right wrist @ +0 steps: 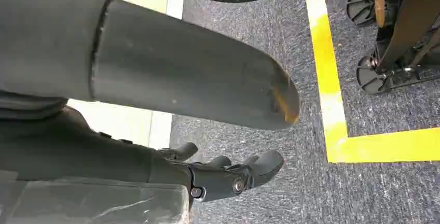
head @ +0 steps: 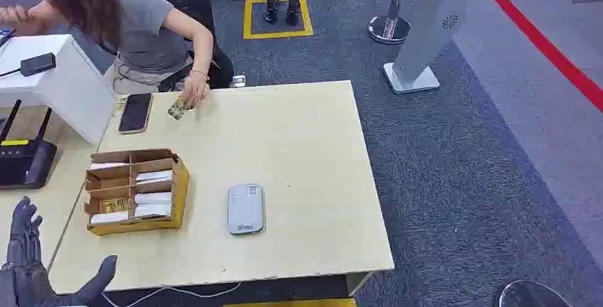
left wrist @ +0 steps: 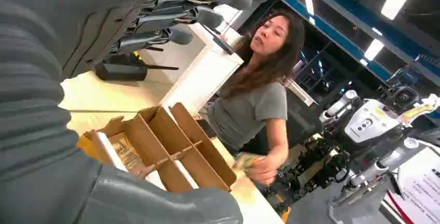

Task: Pass the card to the sensor for recognition and then transmit it.

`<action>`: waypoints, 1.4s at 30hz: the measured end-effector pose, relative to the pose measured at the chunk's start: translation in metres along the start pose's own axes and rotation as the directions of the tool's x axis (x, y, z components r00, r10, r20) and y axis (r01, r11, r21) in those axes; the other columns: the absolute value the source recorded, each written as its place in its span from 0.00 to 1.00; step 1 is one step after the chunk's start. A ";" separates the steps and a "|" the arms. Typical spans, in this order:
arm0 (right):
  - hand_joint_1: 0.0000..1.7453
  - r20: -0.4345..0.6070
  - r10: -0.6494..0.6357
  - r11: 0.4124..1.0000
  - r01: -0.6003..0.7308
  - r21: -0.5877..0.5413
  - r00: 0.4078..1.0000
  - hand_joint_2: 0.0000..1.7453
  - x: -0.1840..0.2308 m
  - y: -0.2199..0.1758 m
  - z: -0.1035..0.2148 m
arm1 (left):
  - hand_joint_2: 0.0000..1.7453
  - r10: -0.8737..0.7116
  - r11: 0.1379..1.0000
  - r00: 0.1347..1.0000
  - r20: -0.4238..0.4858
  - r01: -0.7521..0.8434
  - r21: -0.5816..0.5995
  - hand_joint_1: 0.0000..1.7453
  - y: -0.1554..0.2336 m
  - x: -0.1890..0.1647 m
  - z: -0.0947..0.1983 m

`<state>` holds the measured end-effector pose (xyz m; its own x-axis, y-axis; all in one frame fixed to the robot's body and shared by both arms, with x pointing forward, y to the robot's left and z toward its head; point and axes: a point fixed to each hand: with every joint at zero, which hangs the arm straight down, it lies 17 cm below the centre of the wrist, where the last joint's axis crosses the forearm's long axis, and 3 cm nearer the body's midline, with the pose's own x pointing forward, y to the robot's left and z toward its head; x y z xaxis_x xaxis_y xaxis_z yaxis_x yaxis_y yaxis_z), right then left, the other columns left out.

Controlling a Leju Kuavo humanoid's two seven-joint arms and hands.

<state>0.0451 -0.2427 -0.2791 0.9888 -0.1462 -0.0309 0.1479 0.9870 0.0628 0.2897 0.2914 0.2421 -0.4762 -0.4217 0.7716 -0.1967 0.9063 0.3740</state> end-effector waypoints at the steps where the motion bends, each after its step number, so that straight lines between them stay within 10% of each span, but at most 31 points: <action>1: 0.00 0.000 0.000 1.000 0.000 0.000 1.000 0.00 0.000 0.000 0.000 | 1.00 0.000 1.000 1.000 0.000 0.000 0.000 0.00 0.000 0.000 0.000; 18: 0.00 -0.002 0.006 1.000 -0.006 -0.002 1.000 0.00 0.000 0.000 0.000 | 1.00 0.122 0.992 0.991 -0.051 -0.122 0.004 0.00 0.000 -0.007 0.001; 42: 0.00 -0.002 0.059 0.998 -0.059 -0.001 0.998 0.00 0.001 0.001 0.000 | 1.00 0.157 0.985 0.954 -0.257 -0.132 0.113 0.00 0.042 -0.110 -0.010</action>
<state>0.0464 -0.2421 -0.2787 0.9958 -0.0872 -0.0290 0.0889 0.9940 0.0635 0.3421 0.3754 0.1785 -0.2651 -0.2664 0.9267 -0.2280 0.9511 0.2081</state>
